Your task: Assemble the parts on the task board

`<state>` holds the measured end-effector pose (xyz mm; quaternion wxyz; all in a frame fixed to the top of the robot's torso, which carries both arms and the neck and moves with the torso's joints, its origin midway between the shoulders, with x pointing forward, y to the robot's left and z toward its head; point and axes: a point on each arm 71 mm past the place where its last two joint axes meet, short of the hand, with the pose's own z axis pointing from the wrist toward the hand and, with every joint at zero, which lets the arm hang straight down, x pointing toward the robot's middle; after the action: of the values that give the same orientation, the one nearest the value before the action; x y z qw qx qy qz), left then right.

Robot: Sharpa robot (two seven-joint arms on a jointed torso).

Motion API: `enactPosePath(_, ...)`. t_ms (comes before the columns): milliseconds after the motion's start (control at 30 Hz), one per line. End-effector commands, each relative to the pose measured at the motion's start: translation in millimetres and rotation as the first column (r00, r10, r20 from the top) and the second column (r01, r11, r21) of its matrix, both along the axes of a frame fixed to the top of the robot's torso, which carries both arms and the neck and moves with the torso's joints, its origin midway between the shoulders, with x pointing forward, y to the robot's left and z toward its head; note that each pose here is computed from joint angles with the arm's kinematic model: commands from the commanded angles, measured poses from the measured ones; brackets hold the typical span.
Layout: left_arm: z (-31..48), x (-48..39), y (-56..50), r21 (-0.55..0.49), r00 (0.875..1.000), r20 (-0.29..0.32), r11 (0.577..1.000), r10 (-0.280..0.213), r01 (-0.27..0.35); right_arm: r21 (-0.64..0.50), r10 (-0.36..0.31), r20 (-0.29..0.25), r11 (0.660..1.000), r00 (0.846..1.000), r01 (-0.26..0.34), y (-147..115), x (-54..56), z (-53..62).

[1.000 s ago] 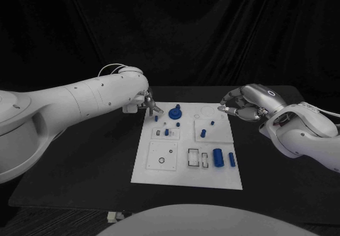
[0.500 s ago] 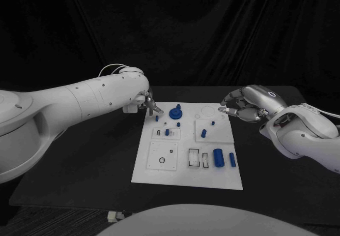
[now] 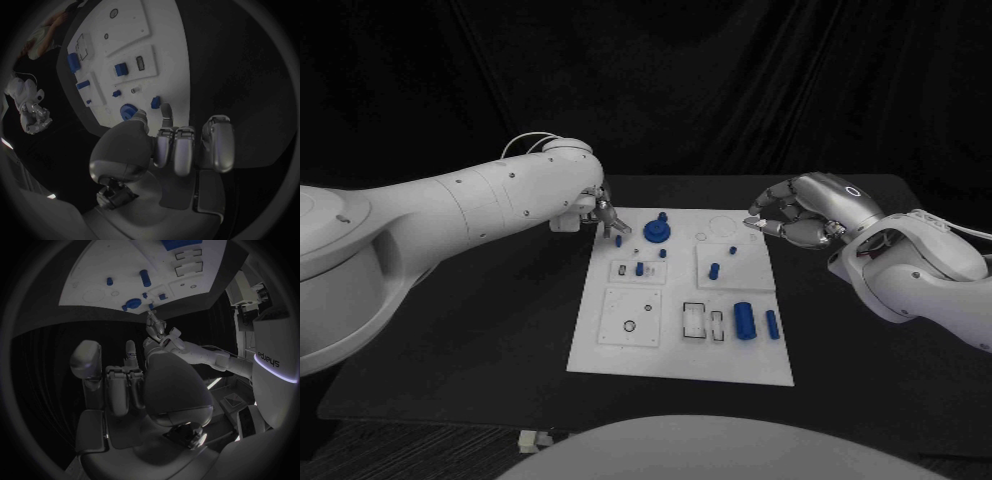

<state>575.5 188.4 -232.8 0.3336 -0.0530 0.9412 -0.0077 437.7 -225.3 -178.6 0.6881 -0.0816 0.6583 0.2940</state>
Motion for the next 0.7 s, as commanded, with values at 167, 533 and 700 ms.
enactPosePath(167,-5.7,-3.5,-6.7,-0.014,0.999,-0.026,0.999,-0.032,0.032,-0.002,-0.004,-0.003,1.000,1.000,0.004,0.4,0.2,-1.1)
enactPosePath(533,-10.5,-5.2,-8.4,-0.022,0.999,-0.035,0.999,-0.041,0.040,-0.005,-0.005,-0.006,1.000,1.000,0.005,0.8,0.9,-1.6)
enactPosePath(700,-11.3,-5.2,-8.0,-0.022,0.999,-0.037,0.999,-0.040,0.039,-0.006,-0.004,-0.007,1.000,1.000,0.004,1.0,1.2,-1.8)
